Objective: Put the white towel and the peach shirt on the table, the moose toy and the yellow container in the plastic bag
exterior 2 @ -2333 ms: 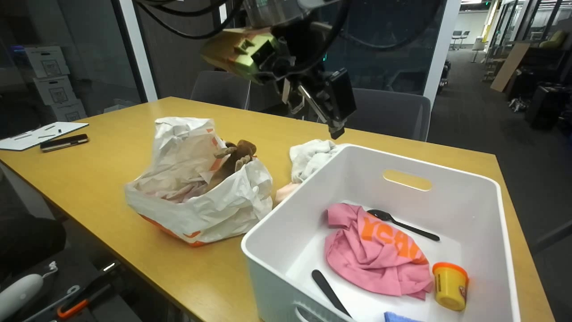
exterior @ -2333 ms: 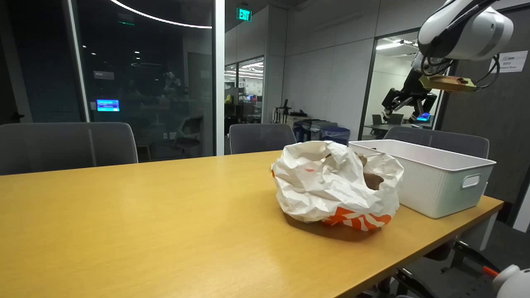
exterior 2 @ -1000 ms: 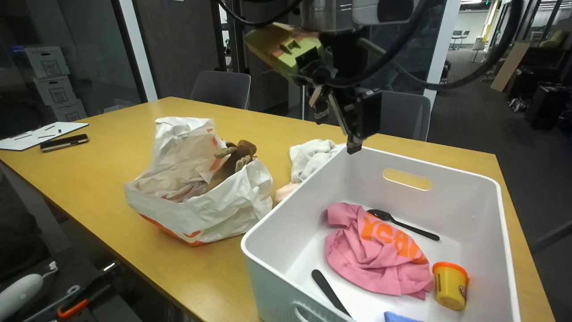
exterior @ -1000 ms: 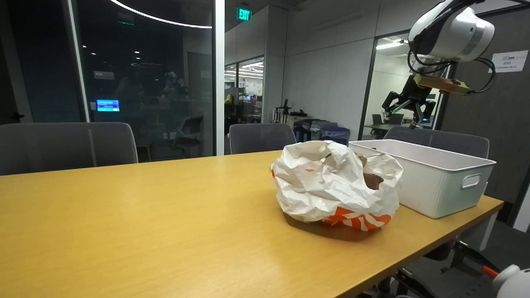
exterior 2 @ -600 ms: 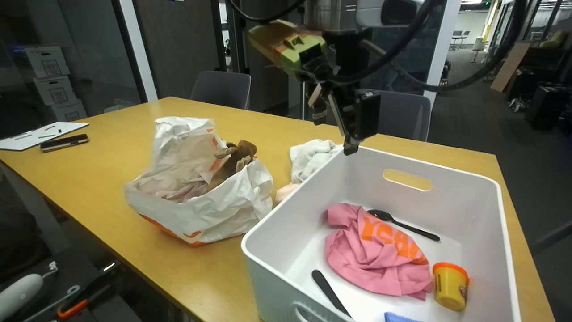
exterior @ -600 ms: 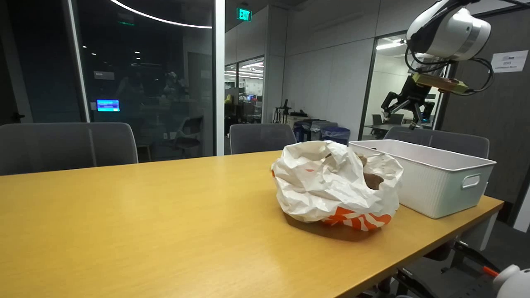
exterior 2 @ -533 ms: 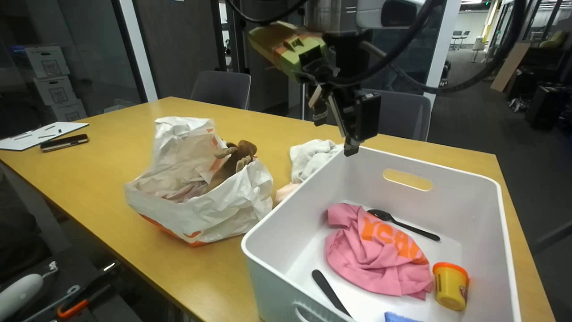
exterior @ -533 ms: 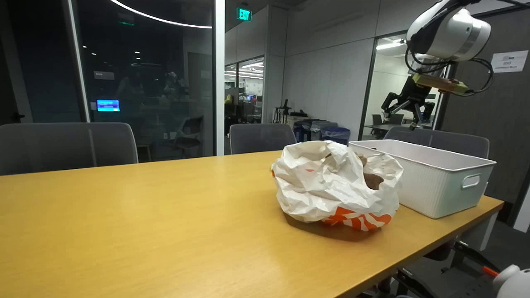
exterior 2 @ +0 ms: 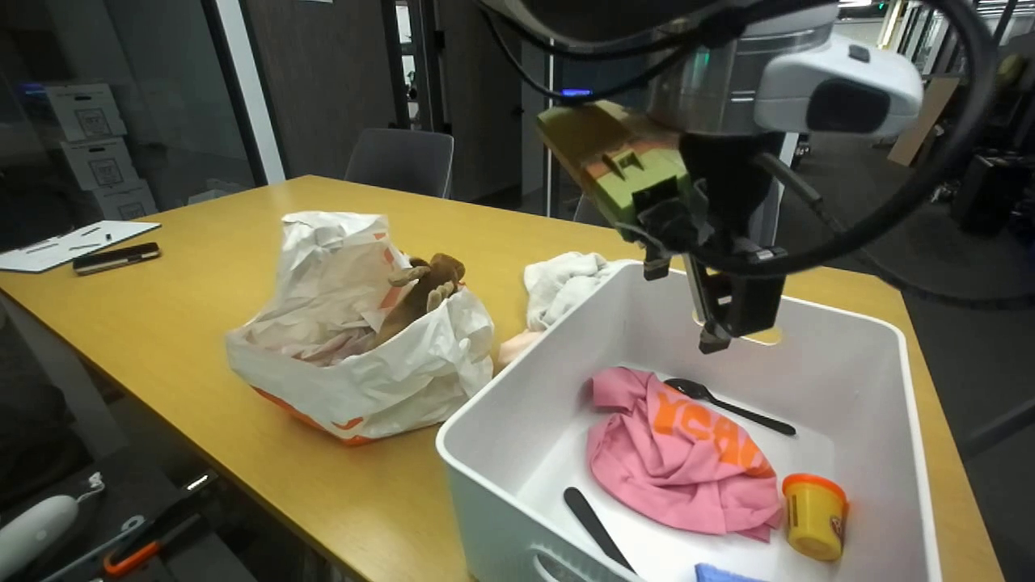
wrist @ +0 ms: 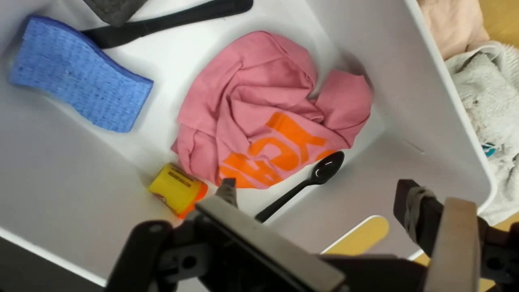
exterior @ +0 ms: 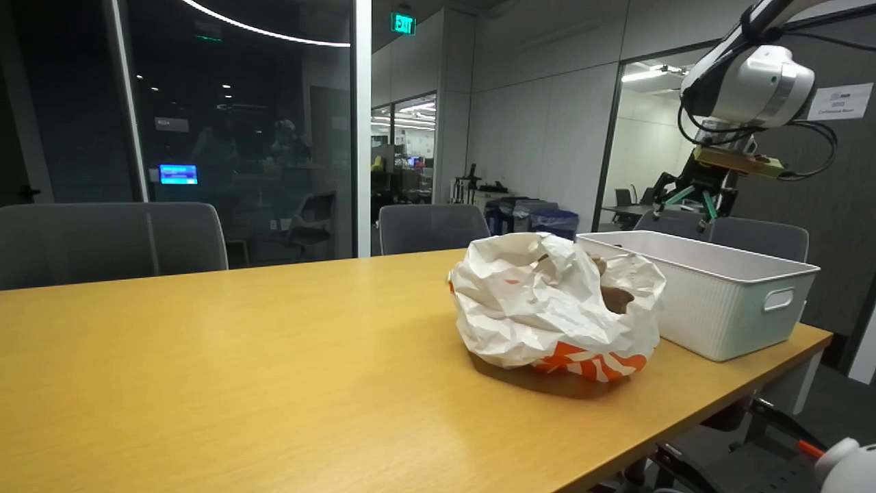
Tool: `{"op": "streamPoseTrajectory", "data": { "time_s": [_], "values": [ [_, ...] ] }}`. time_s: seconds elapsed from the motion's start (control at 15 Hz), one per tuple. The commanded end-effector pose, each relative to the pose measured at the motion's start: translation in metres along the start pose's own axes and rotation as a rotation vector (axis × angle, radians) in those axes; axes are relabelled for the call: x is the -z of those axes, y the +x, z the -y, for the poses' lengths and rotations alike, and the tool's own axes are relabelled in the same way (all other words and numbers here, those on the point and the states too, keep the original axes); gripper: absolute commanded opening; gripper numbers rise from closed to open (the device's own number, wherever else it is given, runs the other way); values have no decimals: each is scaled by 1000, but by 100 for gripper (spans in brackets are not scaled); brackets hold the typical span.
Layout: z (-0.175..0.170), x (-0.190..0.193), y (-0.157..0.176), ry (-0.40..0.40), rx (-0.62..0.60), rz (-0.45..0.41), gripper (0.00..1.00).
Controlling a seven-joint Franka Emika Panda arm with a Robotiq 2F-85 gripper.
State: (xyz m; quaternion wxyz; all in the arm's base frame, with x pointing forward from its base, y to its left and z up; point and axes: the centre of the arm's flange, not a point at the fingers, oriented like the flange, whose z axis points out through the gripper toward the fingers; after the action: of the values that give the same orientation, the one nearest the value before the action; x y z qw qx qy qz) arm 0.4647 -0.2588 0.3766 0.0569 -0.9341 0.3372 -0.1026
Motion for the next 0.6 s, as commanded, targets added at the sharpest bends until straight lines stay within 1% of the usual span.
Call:
{"op": "streamPoseTrajectory", "data": {
  "time_s": [0.0, 0.2, 0.4, 0.53],
  "values": [
    [-10, -11, 37, 70, -88, 16, 100],
    [-18, -27, 62, 99, -221, 19, 100],
    [-36, -46, 80, 73, -357, 45, 100],
    [-51, -59, 81, 52, -421, 82, 100]
  ]
}}
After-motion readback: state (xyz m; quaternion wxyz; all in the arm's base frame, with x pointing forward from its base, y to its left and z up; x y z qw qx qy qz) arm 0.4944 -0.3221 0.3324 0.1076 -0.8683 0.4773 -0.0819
